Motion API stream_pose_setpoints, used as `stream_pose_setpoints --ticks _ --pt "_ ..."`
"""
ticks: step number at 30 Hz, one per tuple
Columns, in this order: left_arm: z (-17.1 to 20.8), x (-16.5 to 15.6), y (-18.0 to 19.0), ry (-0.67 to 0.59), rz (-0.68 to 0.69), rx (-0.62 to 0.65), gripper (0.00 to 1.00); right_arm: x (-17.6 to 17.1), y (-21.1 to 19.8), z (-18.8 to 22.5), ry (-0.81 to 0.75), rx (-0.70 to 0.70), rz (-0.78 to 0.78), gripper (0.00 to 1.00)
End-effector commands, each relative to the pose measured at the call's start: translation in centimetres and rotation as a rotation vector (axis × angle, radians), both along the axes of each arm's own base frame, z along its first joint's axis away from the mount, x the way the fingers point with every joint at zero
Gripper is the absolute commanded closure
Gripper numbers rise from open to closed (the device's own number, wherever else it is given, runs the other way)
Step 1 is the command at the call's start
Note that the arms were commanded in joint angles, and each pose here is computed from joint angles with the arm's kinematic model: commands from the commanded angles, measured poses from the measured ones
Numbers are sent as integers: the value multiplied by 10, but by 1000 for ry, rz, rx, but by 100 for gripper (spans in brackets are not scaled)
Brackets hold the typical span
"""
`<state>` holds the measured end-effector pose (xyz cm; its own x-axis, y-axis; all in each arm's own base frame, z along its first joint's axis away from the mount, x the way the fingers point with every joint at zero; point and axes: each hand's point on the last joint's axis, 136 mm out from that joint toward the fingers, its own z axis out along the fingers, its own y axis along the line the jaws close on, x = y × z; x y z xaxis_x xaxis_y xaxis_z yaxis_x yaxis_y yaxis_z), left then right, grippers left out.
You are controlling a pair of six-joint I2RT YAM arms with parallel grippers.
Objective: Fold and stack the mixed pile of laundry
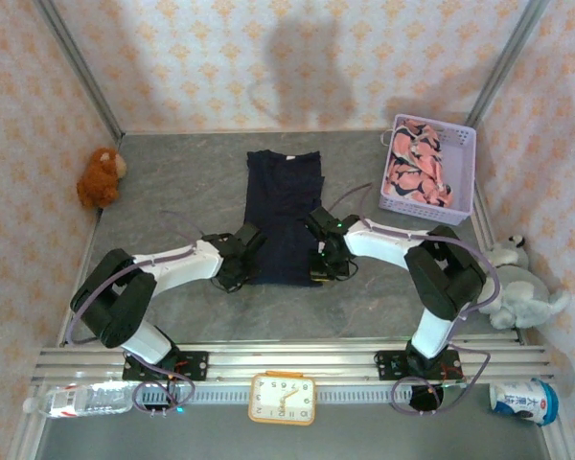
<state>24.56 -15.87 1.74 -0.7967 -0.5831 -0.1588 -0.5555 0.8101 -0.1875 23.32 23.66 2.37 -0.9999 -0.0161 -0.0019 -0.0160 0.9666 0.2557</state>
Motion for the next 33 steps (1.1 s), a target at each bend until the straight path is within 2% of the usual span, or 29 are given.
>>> stream_pose_setpoints --ticks 1,5,11,14,17,23,28,33 --pt "-10 -1 6 14 -13 42 99 12 0 5 -51 -17 -5 100" --pt "-3 -13 12 10 -33 49 100 4 -6 11 -53 -11 1 100" --pt "15 -48 26 19 -76 87 100 -33 -25 22 3 0 18 100" --pt "29 -60 27 0 -78 80 100 -52 -30 33 31 46 -2 100" --pt "52 -58 29 -58 -52 61 100 -55 -25 53 12 114 -36 100" --pt "115 -14 23 -262 6 37 100 -11 -13 110 -129 213 -119 100" --pt "150 35 15 -337 29 28 100 42 -14 153 -256 271 -197 100" --pt "182 83 17 -399 51 38 100 96 -13 177 -329 315 -245 100"
